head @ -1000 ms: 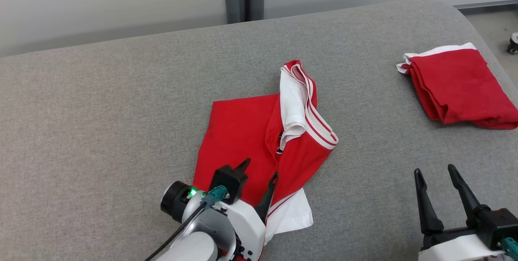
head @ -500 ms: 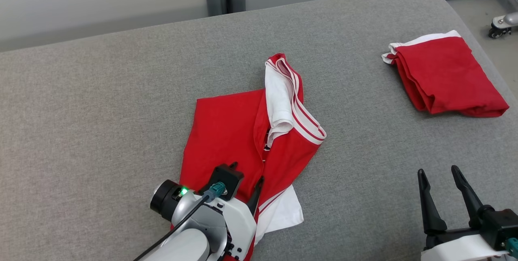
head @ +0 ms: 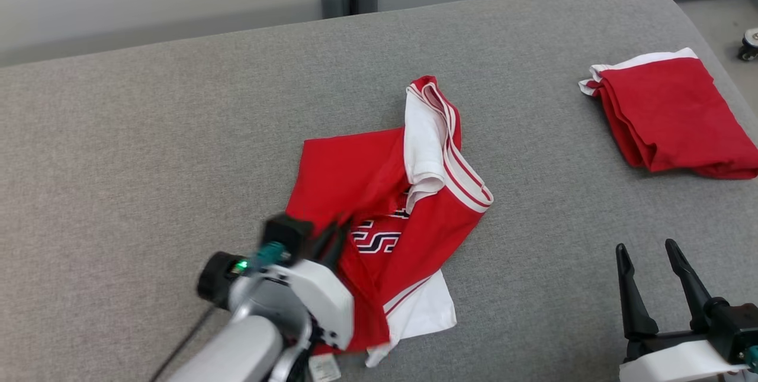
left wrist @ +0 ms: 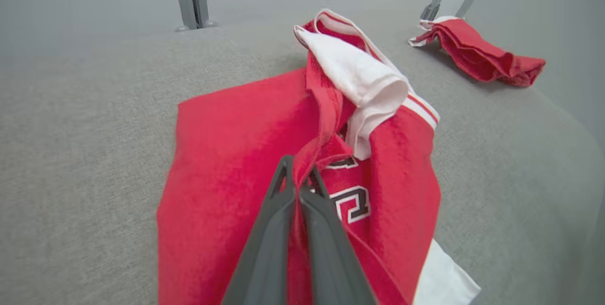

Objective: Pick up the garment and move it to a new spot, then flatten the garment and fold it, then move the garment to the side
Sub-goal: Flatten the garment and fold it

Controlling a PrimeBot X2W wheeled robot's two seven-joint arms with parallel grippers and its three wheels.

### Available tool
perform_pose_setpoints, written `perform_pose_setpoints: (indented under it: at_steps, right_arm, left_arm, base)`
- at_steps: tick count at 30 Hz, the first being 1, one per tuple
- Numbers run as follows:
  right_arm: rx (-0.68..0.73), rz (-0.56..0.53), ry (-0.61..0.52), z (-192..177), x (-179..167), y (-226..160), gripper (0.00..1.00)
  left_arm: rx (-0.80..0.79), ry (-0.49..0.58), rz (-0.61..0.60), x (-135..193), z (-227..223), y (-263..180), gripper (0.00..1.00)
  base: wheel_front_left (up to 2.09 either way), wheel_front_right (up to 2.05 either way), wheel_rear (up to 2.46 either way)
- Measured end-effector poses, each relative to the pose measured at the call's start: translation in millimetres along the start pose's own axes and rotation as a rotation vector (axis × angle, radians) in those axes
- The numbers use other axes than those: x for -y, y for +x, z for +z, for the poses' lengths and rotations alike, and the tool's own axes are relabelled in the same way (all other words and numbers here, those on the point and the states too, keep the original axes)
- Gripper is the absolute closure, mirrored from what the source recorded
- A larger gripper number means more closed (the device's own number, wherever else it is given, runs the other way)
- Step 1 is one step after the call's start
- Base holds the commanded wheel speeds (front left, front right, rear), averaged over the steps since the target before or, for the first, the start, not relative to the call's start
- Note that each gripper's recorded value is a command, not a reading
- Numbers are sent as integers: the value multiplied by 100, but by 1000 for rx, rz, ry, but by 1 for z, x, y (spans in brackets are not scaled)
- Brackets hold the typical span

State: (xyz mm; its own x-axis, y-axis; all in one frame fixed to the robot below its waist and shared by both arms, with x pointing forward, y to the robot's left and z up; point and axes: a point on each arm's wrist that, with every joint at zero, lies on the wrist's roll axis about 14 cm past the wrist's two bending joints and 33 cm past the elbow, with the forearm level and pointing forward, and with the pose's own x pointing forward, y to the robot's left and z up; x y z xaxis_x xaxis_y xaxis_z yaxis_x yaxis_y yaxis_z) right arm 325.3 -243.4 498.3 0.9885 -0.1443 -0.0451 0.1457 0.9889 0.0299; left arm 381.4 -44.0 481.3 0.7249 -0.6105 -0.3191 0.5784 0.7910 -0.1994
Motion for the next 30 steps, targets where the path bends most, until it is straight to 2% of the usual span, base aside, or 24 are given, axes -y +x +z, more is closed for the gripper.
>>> perform_pose_setpoints:
  at_steps: [3, 7, 10, 12, 14, 17, 19, 20, 22, 23, 27, 30]
  right_arm:
    - [-1, 4, 0, 0, -1, 0, 0]
    - [-2, 10, -2, -1, -2, 0, 0]
    - [-9, 26, -5, -3, -7, 2, 0]
    - [-13, 40, -10, -5, -12, 4, 0]
    - [-13, 53, -11, -5, -16, 9, 0]
    - [-10, 63, -11, -4, -19, 12, 0]
    - [-9, 64, -12, -4, -20, 12, 0]
    - [-9, 64, -12, -4, -20, 13, 0]
    - [-10, 64, -13, -4, -19, 13, 0]
    - [-14, 66, -13, -6, -20, 13, 0]
    - [-20, 72, -11, -8, -22, 12, 0]
    - [-17, 73, -11, -7, -22, 12, 0]
  left_arm:
    - [91, -112, 92, -31, 24, -11, 100]
    - [157, -233, 270, -96, 32, -42, 100]
    - [150, -329, 382, -140, 21, -67, 100]
    - [114, -340, 440, -161, 6, -80, 100]
    - [102, -425, 518, -189, -10, -92, 100]
    - [67, -438, 606, -211, -31, -105, 100]
    - [83, -503, 626, -214, -37, -106, 100]
    - [90, -532, 634, -214, -41, -107, 89]
    - [107, -563, 677, -220, -49, -113, 47]
    - [114, -562, 708, -225, -54, -118, 0]
    - [157, -535, 834, -246, -62, -142, 0]
    - [177, -456, 904, -258, -59, -158, 0]
  base:
    - [0, 0, 0]
    - [0, 0, 0]
    - [0, 0, 0]
    - [0, 0, 0]
    - [0, 0, 0]
    - [0, 0, 0]
    - [0, 0, 0]
    - [0, 0, 0]
    - [0, 0, 0]
    - [0, 0, 0]
    - [0, 0, 0]
    - [0, 0, 0]
